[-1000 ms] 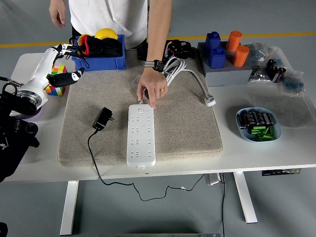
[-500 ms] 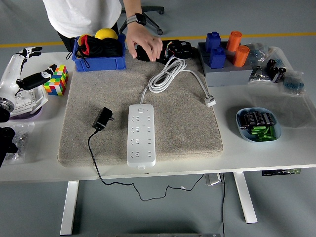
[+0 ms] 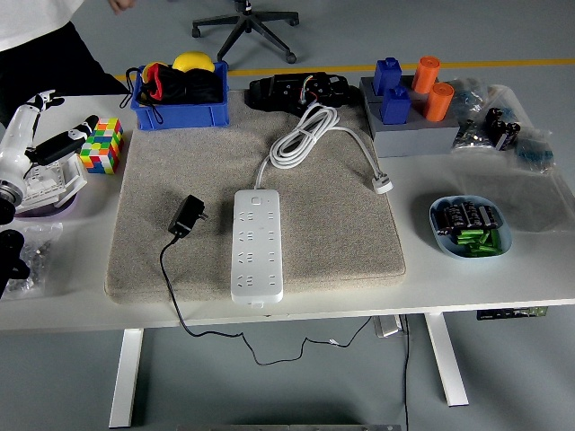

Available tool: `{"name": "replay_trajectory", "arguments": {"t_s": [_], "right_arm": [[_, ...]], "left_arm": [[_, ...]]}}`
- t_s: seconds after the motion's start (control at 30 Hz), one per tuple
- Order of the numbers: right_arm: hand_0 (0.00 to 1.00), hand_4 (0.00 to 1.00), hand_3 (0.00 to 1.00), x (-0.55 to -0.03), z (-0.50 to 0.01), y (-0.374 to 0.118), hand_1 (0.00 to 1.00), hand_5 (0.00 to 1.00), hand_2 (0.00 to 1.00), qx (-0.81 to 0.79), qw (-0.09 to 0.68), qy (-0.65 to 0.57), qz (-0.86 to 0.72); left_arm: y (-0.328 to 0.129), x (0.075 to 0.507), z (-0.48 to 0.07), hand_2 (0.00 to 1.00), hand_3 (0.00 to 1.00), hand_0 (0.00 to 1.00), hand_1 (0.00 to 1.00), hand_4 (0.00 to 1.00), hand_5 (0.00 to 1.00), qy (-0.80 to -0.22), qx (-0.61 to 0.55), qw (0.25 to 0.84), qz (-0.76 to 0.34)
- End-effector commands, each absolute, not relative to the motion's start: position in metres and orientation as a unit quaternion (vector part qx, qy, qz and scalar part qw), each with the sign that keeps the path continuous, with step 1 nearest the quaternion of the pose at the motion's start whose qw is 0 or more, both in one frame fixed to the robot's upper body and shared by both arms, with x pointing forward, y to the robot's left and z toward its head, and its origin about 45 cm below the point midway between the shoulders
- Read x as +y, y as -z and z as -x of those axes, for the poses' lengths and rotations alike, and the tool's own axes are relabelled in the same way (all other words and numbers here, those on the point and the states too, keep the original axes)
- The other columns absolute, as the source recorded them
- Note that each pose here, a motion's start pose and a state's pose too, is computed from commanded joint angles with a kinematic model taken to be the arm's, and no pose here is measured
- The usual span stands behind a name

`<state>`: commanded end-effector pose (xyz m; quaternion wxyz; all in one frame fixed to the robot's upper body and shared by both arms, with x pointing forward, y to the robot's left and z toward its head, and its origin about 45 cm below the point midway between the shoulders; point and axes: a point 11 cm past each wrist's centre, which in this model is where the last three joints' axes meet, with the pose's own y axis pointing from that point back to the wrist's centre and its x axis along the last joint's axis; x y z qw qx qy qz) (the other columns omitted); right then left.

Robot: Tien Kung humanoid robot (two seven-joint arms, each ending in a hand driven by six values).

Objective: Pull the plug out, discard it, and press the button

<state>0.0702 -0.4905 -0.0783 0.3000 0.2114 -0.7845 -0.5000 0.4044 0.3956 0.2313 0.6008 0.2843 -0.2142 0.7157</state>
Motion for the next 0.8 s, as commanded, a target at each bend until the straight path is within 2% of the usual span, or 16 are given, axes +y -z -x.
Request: {"name": "replay_trajectory", "arguments": {"t_s": [0.8], "right_arm": [[0.740,0.659,0.613,-0.4896,-0.0737,0.0783,0.660,0.481,0.645,-0.785,0.293,0.501,-0.215]], "left_arm": [[-0.2385,0.3938,-0.4099,0.921,0.909,0.982,0.973,0.794,0.654,-0.715,-0.215,0.607,-0.273]]}}
